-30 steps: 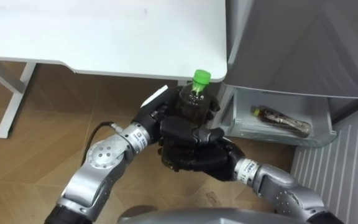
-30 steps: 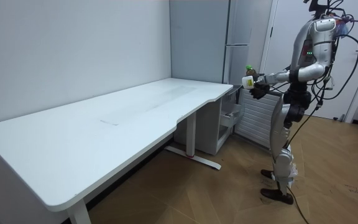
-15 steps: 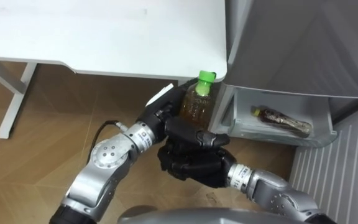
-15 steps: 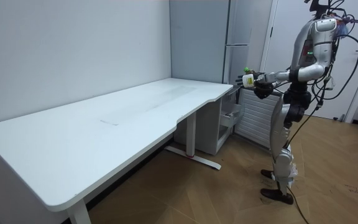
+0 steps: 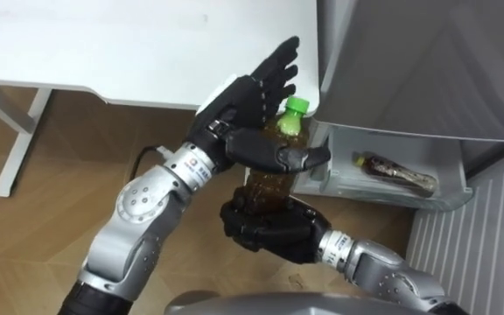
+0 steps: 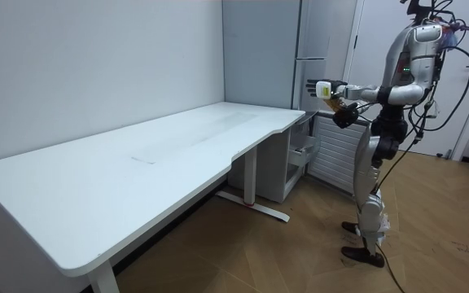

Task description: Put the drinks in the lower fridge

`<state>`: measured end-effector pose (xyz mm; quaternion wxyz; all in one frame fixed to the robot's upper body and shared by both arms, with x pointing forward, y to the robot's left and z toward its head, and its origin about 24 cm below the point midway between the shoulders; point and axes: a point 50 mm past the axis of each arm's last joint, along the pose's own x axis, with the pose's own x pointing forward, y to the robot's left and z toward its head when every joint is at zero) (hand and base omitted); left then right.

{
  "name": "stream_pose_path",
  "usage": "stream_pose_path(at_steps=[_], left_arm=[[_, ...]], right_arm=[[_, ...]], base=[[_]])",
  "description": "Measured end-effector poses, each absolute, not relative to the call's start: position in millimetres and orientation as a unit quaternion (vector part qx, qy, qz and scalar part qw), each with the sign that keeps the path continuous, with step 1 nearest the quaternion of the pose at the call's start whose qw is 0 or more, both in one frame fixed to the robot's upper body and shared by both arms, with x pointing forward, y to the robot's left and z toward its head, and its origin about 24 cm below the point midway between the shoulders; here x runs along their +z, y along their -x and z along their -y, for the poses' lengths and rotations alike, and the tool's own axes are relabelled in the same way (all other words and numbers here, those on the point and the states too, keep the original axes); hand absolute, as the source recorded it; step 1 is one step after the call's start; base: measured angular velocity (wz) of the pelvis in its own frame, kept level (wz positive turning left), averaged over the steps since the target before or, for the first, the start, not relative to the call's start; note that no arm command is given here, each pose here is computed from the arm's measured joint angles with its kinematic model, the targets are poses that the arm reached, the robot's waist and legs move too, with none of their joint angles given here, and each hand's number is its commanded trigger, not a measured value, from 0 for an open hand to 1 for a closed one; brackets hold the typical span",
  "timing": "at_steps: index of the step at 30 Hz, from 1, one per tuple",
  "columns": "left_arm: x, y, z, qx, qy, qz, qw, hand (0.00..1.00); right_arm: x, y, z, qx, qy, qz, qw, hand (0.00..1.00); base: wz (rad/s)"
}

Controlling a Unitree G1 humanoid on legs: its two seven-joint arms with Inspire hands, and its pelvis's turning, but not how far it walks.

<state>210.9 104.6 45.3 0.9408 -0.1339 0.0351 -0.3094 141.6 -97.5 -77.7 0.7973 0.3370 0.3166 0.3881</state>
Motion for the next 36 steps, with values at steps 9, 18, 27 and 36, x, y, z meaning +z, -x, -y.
stream_pose_path(at_steps=[9, 18, 27, 36], left_arm=[[52, -213, -109, -0.286, 0.132, -0.021, 0.949, 0.00], [70, -223, -140, -0.196, 0.123, 0.037, 0.972, 0.00], [79, -228, -179, -0.071, 0.126, 0.062, 0.987, 0.00], [65, -222, -204, 0.028, 0.118, 0.033, 0.992, 0.00]], right_arm=[[-82, -133, 102, 0.379, -0.340, -0.331, 0.794, 1.00], [-83, -133, 113, 0.351, -0.347, -0.326, 0.806, 1.00], [-83, -137, 131, 0.309, -0.353, -0.312, 0.826, 1.00], [-86, -134, 141, 0.272, -0.349, -0.318, 0.839, 1.00]], base=[[0.00], [0.00], [0.00], [0.03]])
